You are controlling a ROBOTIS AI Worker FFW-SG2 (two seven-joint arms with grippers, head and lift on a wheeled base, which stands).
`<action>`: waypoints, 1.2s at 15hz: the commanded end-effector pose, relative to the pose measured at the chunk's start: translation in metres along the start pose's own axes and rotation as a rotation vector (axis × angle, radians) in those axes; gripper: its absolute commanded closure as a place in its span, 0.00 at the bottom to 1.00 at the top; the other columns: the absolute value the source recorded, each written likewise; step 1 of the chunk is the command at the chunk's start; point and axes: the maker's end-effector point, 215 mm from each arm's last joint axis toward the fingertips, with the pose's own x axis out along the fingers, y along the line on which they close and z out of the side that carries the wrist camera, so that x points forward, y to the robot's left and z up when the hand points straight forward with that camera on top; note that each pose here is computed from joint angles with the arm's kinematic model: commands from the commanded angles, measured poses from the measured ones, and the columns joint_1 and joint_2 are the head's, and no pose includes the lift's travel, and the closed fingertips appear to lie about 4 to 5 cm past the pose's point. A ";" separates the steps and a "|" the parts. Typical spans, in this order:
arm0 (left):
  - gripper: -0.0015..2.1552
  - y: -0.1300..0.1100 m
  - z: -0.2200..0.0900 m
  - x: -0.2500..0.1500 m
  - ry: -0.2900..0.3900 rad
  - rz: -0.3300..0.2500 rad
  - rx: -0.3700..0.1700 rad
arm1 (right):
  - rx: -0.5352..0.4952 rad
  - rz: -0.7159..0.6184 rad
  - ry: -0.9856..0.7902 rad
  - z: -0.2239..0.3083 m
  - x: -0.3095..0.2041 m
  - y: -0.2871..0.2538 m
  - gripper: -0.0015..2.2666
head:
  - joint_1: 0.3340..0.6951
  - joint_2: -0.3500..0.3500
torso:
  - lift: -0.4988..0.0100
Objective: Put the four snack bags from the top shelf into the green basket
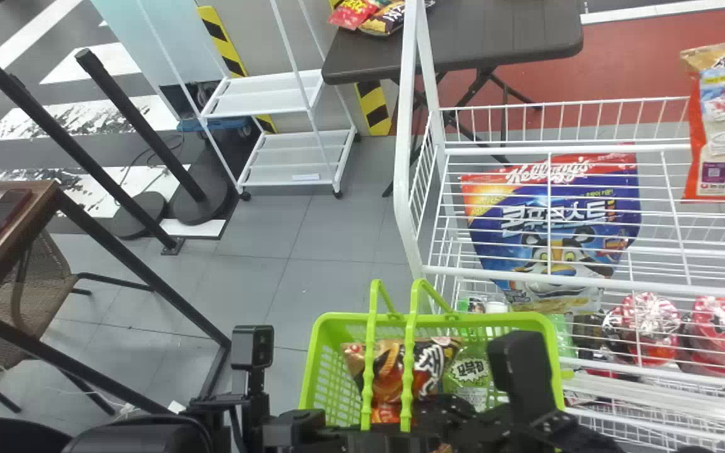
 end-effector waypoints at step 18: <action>1.00 -0.005 -0.003 -0.001 0.000 -0.014 -0.005 | 0.004 -0.616 -0.383 0.181 -0.242 -0.324 0.02 | 1.00 0.48 | 0.98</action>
